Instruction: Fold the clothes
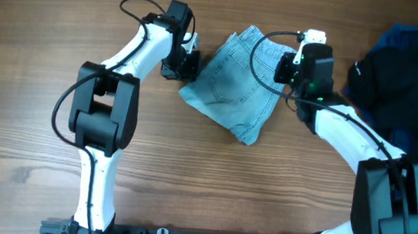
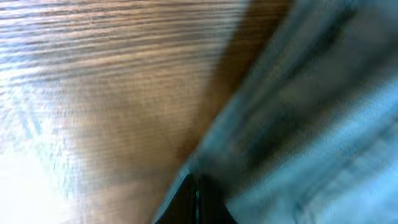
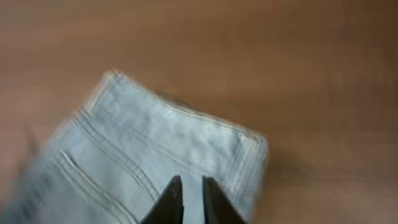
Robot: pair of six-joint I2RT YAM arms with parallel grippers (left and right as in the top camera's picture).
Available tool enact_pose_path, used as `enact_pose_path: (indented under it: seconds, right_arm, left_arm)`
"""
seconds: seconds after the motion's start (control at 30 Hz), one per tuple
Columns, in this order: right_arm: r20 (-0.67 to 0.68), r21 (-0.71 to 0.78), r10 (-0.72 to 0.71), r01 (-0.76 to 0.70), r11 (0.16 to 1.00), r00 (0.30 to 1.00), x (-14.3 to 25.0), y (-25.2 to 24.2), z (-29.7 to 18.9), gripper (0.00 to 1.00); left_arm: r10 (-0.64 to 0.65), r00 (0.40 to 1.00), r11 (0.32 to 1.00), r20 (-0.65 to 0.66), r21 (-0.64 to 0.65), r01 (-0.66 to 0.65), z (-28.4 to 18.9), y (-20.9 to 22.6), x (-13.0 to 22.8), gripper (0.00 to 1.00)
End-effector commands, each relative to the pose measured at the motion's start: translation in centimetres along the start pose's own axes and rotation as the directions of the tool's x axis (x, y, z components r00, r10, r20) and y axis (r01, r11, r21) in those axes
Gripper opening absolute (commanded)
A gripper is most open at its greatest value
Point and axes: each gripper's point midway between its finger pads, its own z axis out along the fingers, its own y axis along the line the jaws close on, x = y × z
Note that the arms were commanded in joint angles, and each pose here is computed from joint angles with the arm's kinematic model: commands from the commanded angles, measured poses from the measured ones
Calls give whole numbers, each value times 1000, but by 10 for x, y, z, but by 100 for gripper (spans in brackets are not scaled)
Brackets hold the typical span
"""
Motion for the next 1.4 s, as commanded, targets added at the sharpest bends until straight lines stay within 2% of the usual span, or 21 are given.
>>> enact_pose_path:
  seconds: [0.0, 0.03, 0.07, 0.1, 0.2, 0.37, 0.43, 0.57, 0.6, 0.77, 0.97, 1.07, 1.37]
  right_arm:
    - [-94, -101, -23, 14, 995, 995, -18, 13, -32, 19]
    - [-166, -133, -23, 1, 991, 986, -12, 20, -48, 24]
    - [-219, -158, -22, -13, 987, 975, -6, 25, -62, 26]
    - [-291, -194, -16, -43, 980, 957, 5, 33, -79, 27]
    - [-503, -195, 72, -194, 961, 861, 46, 42, -115, 27]
    - [-717, -125, 63, -216, 968, 694, 119, 38, -138, 29]
    - [-740, -135, 36, -200, 970, 671, 140, 42, -138, 31]
    - [-721, -200, -33, -163, 966, 692, 161, 60, -125, 39]
    - [-725, -194, -25, -170, 966, 689, 164, 62, -123, 44]
    - [-736, -136, 3, -151, 979, 677, 177, 61, -105, 48]
    - [-772, -93, 33, -164, 982, 635, 196, 58, -92, 48]
    - [-776, -90, 34, -164, 982, 630, 199, 57, -91, 44]
    - [-726, -107, 47, -179, 978, 686, 182, 52, -76, 49]
  left_arm:
    - [53, 984, 995, 172, 79, -67, -82, -40, -12, 4]
    - [62, 976, 993, 207, 84, -81, -98, -45, -14, 9]
    - [69, 970, 993, 233, 82, -90, -109, -48, -14, 18]
    - [74, 964, 993, 257, 68, -94, -119, -48, -15, 28]
    - [83, 960, 996, 269, 3, -87, -123, -38, -15, 45]
    - [122, 977, 992, 173, -41, -117, -96, -22, 0, 48]
    - [127, 982, 991, 138, -56, -121, -85, -15, 4, 50]
    - [164, 981, 985, 101, -72, -157, -72, -3, 4, 52]
    - [174, 980, 983, 95, -74, -167, -69, -1, 4, 52]
    - [199, 980, 977, 26, -83, -196, -49, 12, 11, 52]
    - [174, 984, 980, -39, -85, -177, -29, 22, 19, 49]
    - [188, 980, 977, -66, -85, -193, -26, 24, 24, 49]
    - [187, 980, 979, -68, -73, -191, -26, 22, 25, 50]
